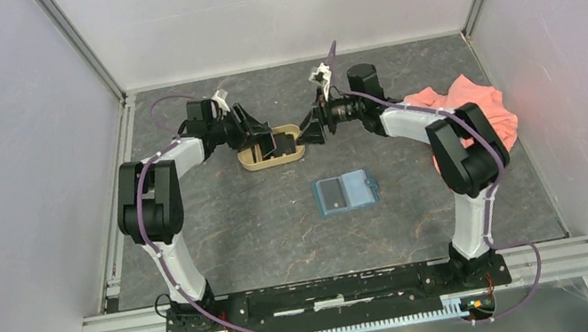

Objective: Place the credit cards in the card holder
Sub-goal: Pick up the credit card from the storage box.

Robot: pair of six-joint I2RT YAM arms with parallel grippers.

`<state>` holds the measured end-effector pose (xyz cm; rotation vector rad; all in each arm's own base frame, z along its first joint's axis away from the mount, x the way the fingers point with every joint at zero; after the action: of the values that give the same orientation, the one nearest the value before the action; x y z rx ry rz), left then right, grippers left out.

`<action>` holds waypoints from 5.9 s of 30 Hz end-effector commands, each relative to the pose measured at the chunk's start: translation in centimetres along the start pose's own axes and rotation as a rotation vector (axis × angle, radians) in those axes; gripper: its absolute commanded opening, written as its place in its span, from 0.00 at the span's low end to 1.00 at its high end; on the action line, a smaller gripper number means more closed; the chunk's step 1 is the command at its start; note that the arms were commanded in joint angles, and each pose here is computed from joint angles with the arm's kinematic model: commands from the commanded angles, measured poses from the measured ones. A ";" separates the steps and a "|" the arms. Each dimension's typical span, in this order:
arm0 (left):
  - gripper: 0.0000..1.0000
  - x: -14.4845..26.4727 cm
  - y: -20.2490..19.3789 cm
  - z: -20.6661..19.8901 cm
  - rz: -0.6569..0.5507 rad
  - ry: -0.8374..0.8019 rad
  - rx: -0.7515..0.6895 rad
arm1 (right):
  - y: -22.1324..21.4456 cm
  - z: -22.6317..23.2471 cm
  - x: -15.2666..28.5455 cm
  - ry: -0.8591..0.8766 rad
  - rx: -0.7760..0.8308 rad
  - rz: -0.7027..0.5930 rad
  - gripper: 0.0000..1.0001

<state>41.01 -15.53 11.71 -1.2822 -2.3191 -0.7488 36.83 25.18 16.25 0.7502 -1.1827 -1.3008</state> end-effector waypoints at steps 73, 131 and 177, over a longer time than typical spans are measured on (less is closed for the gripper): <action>0.44 1.1 -0.6 -3.4 0.057 -0.567 0.014 | 1.1 -1.9 -5.5 0.137 -0.377 -0.155 0.28; 0.44 1.9 0.5 -2.7 -0.081 -0.461 0.016 | -1.9 -8.6 -6.5 -0.143 -0.292 0.040 0.19; 0.37 1.8 -17.3 -16.1 -0.457 -0.051 -0.219 | -2.3 7.9 10.5 -0.212 -0.097 -0.141 0.72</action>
<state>25.65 -31.67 19.44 -0.9574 -2.6329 -1.0785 25.83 15.96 18.63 0.7120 -1.2732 -1.5043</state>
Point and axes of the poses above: each gripper's point midway between its finger pads, its own x axis back along the fingers, its own z axis along the line the jaws close on, y = z × x, the point moved 6 cm from there along x, back along the fingers, and after that the axes turned 9 degrees about x, right-handed, at the moved point
